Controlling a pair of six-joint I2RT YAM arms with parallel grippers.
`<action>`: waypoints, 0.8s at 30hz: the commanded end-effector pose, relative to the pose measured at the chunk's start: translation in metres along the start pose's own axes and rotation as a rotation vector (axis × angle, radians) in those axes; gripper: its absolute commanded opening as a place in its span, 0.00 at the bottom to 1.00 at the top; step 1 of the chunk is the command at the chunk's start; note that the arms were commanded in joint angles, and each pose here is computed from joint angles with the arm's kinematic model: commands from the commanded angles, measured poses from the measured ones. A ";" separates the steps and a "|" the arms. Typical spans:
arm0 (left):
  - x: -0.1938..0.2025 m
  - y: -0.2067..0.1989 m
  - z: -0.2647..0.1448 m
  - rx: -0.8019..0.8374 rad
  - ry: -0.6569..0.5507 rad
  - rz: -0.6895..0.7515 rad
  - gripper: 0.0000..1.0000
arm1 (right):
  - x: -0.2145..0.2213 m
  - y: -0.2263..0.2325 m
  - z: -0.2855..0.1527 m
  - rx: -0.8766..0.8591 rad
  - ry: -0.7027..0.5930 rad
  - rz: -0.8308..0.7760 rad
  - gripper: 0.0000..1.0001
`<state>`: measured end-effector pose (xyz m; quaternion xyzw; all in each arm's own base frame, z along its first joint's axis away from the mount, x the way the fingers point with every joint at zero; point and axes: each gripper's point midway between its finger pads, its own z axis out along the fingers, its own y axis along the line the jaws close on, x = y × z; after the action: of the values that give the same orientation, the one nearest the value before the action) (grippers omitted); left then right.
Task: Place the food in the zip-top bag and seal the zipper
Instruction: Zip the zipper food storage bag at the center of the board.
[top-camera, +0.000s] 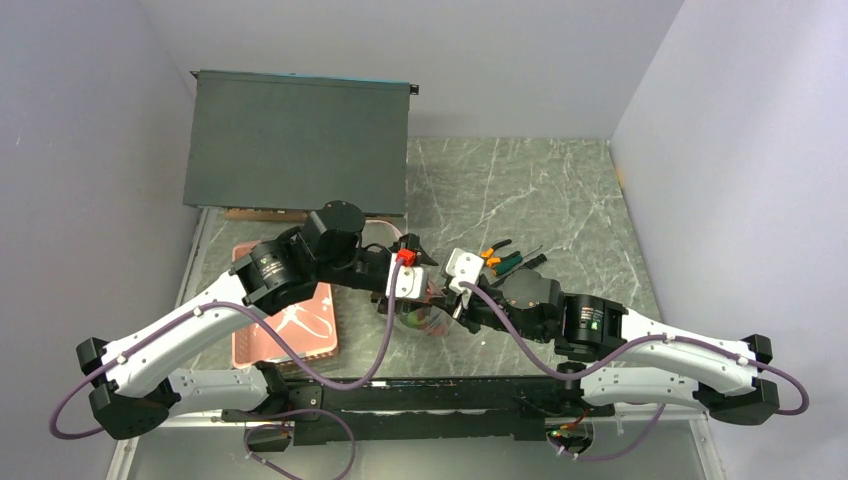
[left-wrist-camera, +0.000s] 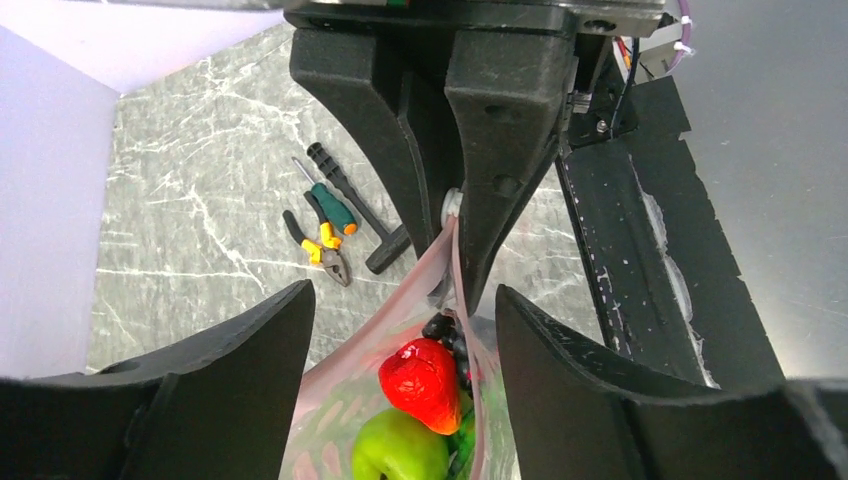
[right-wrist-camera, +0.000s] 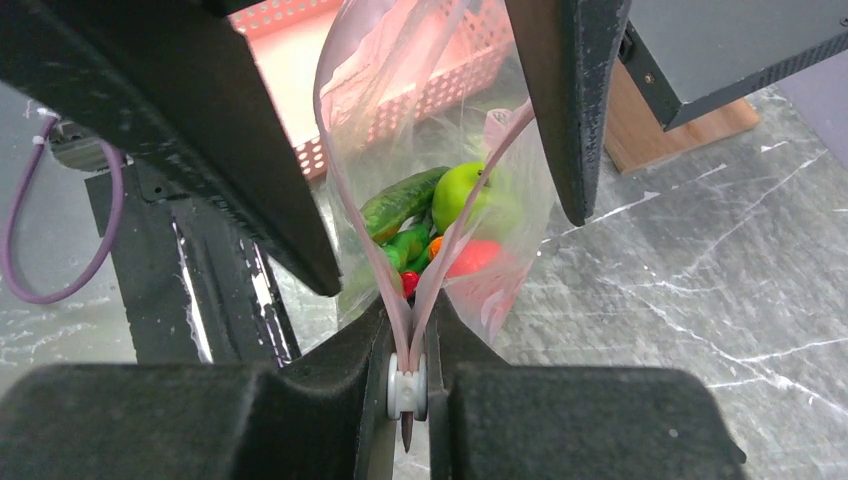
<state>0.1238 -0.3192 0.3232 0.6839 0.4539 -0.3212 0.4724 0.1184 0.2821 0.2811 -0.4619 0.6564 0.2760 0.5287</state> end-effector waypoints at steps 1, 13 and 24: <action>-0.012 0.006 -0.003 -0.018 -0.029 0.045 0.68 | -0.025 0.000 -0.006 -0.010 -0.088 0.017 0.00; -0.003 -0.002 -0.006 -0.044 -0.031 -0.036 0.28 | -0.023 -0.002 -0.007 0.007 -0.145 0.050 0.12; 0.016 0.007 -0.017 -0.226 -0.037 -0.172 0.00 | -0.015 -0.023 -0.015 0.139 -0.303 0.151 0.54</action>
<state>0.1231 -0.3051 0.3044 0.6428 0.5018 -0.3252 0.4788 0.1242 0.2708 0.2747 -0.4027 0.6462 0.3003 0.5745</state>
